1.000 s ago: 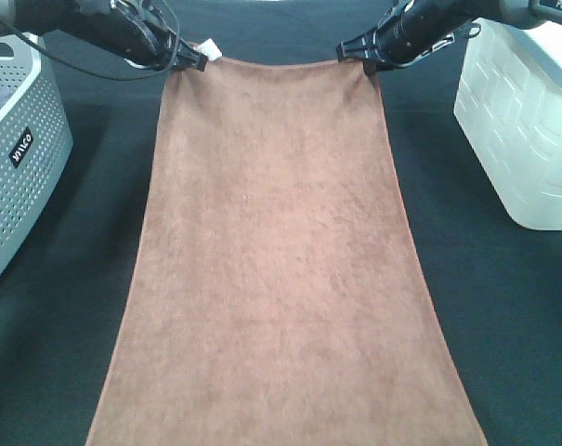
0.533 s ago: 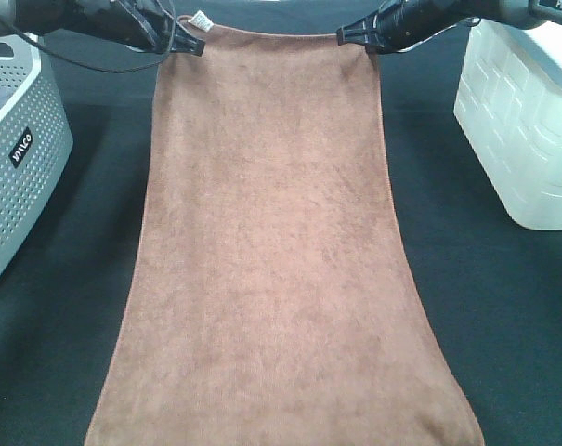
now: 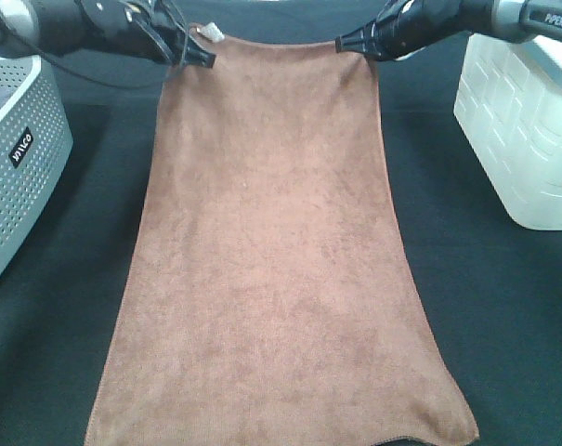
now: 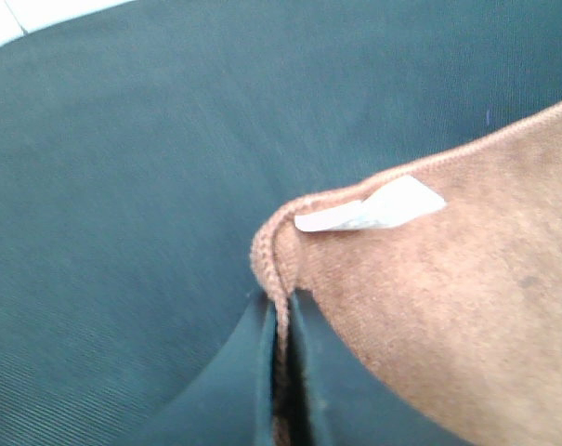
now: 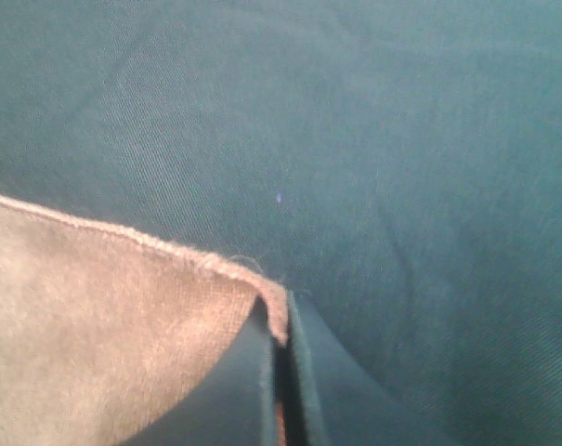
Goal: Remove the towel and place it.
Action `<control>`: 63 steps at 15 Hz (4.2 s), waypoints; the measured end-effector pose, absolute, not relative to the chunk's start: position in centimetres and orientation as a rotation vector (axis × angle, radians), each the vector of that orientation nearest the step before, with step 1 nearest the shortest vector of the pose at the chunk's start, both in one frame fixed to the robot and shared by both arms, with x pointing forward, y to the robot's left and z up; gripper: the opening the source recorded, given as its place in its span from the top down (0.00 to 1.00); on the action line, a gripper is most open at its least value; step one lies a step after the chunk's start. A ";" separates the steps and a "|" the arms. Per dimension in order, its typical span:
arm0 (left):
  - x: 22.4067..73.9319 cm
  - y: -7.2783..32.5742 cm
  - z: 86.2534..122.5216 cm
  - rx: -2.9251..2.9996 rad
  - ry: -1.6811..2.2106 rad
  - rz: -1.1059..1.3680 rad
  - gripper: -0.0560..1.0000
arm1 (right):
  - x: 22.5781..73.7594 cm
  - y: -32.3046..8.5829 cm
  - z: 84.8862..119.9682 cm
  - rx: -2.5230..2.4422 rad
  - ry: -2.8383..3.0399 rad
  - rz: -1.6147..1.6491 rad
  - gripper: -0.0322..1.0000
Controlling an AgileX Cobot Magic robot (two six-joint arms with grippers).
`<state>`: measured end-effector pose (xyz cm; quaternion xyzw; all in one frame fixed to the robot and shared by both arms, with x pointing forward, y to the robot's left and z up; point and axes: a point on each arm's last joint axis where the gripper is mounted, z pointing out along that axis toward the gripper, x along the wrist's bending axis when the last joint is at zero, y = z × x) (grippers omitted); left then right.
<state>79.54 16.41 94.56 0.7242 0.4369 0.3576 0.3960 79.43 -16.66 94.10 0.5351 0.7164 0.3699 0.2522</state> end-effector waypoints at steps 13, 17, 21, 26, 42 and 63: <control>80.6 16.9 86.3 1.816 1.151 0.986 0.95 | 81.2 -16.7 86.6 1.531 1.932 1.012 0.96; 80.9 16.9 85.7 1.795 1.149 1.011 0.95 | 81.4 -17.6 86.3 1.548 1.917 1.004 0.96; 81.0 16.9 85.9 1.781 1.145 1.024 0.95 | 81.5 -17.6 86.6 1.570 1.899 1.031 0.96; 81.0 17.0 86.0 1.762 1.139 1.047 0.87 | 81.6 -17.7 86.7 1.573 1.891 1.036 0.75; 81.3 17.3 86.0 1.630 1.192 1.065 0.23 | 81.6 -19.3 86.3 1.638 1.903 1.010 0.23; 74.4 23.2 109.7 1.794 1.361 0.706 0.08 | 72.5 -24.7 110.5 1.757 2.085 0.807 0.12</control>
